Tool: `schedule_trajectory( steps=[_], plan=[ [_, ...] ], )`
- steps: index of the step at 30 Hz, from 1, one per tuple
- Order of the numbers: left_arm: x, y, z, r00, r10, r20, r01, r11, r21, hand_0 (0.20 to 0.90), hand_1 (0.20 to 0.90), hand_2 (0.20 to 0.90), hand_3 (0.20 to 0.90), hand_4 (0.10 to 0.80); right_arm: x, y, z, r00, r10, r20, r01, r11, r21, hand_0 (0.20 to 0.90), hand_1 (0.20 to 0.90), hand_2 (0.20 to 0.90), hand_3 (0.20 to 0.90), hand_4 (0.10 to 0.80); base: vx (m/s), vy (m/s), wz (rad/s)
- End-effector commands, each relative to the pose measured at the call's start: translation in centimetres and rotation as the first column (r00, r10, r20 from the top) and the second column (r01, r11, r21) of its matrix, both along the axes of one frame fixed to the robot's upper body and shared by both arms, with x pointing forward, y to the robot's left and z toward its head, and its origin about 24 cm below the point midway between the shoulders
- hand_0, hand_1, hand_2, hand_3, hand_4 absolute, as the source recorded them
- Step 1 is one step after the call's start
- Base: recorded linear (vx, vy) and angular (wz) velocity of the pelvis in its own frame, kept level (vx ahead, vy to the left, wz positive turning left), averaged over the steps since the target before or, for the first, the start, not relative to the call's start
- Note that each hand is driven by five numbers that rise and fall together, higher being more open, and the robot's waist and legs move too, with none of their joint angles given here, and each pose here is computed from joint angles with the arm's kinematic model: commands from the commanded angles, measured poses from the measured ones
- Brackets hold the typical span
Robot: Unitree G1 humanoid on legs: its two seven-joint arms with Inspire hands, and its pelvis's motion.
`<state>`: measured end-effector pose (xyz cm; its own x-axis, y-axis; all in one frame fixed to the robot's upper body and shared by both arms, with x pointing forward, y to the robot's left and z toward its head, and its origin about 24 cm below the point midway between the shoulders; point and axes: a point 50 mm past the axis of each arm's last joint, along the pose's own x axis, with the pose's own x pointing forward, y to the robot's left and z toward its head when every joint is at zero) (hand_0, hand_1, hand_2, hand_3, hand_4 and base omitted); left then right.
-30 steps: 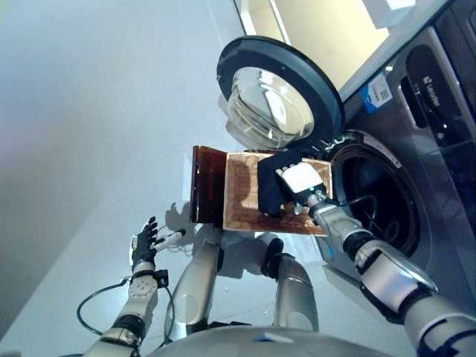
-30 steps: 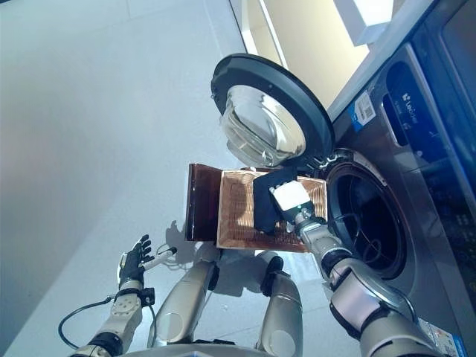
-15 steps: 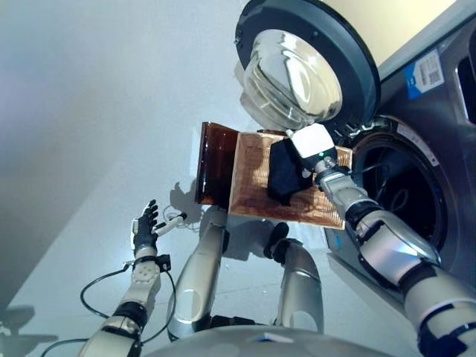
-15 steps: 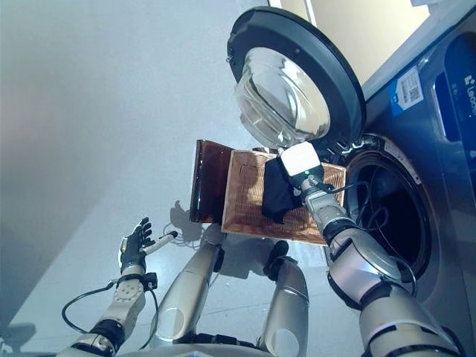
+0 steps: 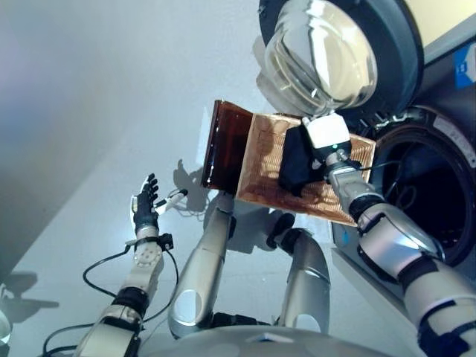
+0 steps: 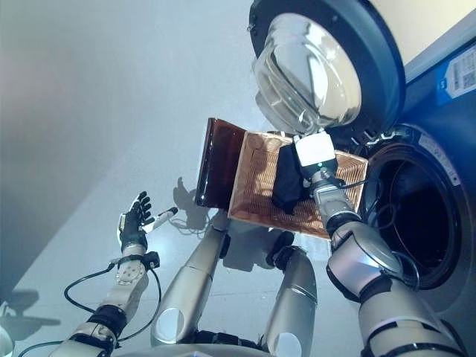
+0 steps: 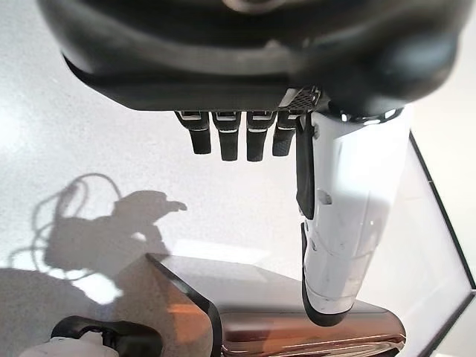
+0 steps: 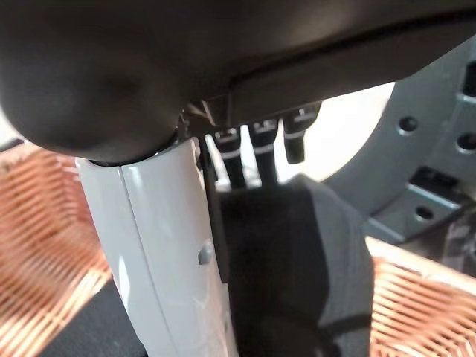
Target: Pick up the clothes and place them into the washing machine
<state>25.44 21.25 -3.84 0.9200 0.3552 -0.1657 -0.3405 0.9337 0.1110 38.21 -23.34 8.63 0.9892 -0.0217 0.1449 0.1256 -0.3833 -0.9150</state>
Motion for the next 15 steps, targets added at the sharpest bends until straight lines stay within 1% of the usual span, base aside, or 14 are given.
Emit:
schedule_trajectory(
  steps=[1, 5, 10, 12, 13, 14, 15],
  plan=[
    [0.5, 1.3, 2.1, 0.990, 0.044, 0.131, -0.047, 0.999, 0.018, 0.900, 0.900, 0.900, 0.900, 0.800, 1.7, -0.7, 5.5, 0.989, -0.015, 0.146, 0.020, 0.999, -0.030, 0.900, 0.900, 0.900, 0.900, 0.800, 0.007, -0.010, 0.13],
    [0.7, 1.3, 2.1, 0.991, 0.046, 0.122, -0.049, 0.998, 0.027, 0.900, 0.900, 0.900, 0.900, 0.800, 1.6, -0.4, 4.7, 0.993, -0.013, 0.119, 0.018, 0.999, -0.042, 0.900, 0.900, 0.900, 0.900, 0.800, -0.002, -0.006, 0.06],
    [0.8, 0.7, 1.9, 0.993, 0.031, 0.115, -0.034, 0.999, 0.029, 0.900, 0.900, 0.900, 0.900, 0.800, 1.2, 0.6, 2.6, 0.998, 0.005, 0.060, -0.001, 0.998, -0.064, 0.900, 0.900, 0.900, 0.900, 0.800, -0.005, -0.020, 0.11],
    [0.8, 0.6, 1.8, 0.994, 0.023, 0.108, -0.026, 0.999, 0.030, 0.900, 0.900, 0.900, 0.900, 0.800, 0.9, 1.2, 1.4, 0.999, 0.021, 0.030, -0.019, 0.997, -0.070, 0.540, 0.540, 0.540, 0.540, 0.543, 0.008, -0.025, 0.12],
    [0.7, 0.5, 1.7, 0.995, 0.024, 0.100, -0.027, 0.999, 0.031, 0.900, 0.900, 0.900, 0.900, 0.800, 0.7, 1.9, 0.5, 0.999, 0.039, 0.004, -0.039, 0.997, -0.073, 0.422, 0.422, 0.422, 0.422, 0.459, 0.005, -0.009, 0.11],
    [0.7, 0.6, 1.7, 0.995, 0.024, 0.100, -0.027, 0.999, 0.032, 0.900, 0.900, 0.900, 0.900, 0.800, 0.7, 1.9, 0.4, 0.999, 0.040, 0.004, -0.039, 0.997, -0.073, 0.392, 0.392, 0.392, 0.392, 0.437, -0.005, -0.010, 0.10],
    [0.6, 0.6, 1.4, 0.996, 0.026, 0.085, -0.029, 0.999, 0.036, 0.900, 0.900, 0.900, 0.900, 0.800, 0.5, 2.3, -0.2, 0.999, 0.049, -0.014, -0.050, 0.996, -0.072, 0.403, 0.403, 0.403, 0.403, 0.445, -0.017, -0.018, 0.09]
  ],
)
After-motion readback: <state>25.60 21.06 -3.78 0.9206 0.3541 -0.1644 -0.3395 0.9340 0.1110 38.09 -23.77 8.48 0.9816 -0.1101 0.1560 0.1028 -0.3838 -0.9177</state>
